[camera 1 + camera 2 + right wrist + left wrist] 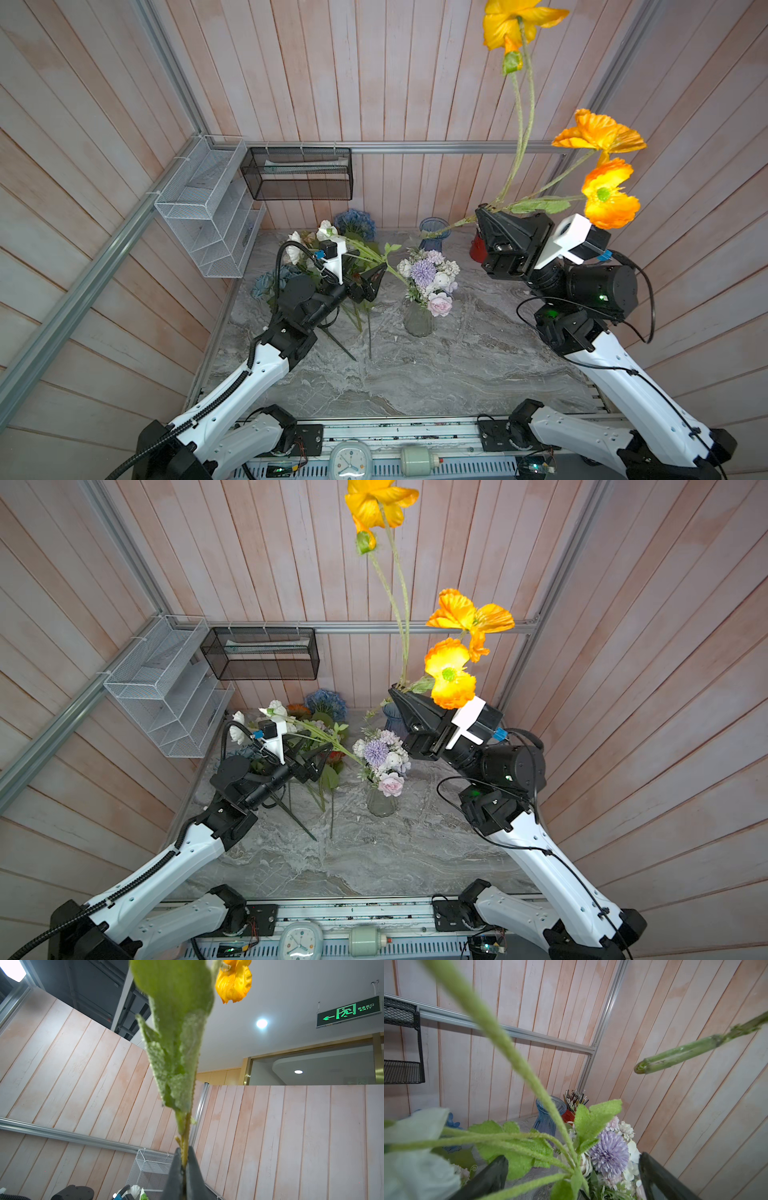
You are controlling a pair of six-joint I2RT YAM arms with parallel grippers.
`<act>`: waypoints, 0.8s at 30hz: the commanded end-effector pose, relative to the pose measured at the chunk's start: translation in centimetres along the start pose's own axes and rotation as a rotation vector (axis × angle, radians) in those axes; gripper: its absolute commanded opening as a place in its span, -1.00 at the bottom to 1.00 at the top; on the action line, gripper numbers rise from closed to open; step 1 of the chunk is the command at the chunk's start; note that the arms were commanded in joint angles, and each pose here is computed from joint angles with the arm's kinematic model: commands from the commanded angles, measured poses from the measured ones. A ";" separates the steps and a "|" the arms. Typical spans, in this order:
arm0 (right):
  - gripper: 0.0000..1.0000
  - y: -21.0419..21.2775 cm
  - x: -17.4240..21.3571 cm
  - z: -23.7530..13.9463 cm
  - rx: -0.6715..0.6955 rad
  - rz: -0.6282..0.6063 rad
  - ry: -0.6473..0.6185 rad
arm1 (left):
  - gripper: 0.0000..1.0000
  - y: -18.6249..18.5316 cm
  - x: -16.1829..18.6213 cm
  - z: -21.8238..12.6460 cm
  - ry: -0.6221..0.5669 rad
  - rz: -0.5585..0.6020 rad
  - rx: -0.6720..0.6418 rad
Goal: Arrange the flowers into the vase
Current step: 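Carry the orange poppies with the right gripper over the clear vase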
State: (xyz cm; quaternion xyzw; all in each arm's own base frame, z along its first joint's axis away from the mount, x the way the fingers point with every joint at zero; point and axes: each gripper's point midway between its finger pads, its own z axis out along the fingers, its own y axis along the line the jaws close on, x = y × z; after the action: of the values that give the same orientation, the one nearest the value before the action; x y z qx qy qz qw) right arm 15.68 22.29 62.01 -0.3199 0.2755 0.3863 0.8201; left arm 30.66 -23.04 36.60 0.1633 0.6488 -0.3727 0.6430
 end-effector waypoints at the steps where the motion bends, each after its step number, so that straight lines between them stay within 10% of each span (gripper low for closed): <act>1: -1.00 0.1 1.9 -0.8 0.015 0.073 0.071 | 0.95 -0.3 -1.6 0.6 -0.047 0.027 0.024; 13: -1.00 1.4 10.8 -3.3 0.038 0.370 0.240 | 0.61 -0.2 -1.7 1.9 -0.076 0.058 0.046; 24: -1.00 -0.3 16.5 -3.8 0.142 0.307 0.404 | 0.57 0.2 -1.1 1.9 -0.072 0.065 0.028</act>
State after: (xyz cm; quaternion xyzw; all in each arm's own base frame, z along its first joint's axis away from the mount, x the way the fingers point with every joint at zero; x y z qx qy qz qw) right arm 23.02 27.10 48.41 -0.2938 0.4893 0.4475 0.6885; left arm 32.32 -23.96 36.71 0.1729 0.6294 -0.3697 0.6613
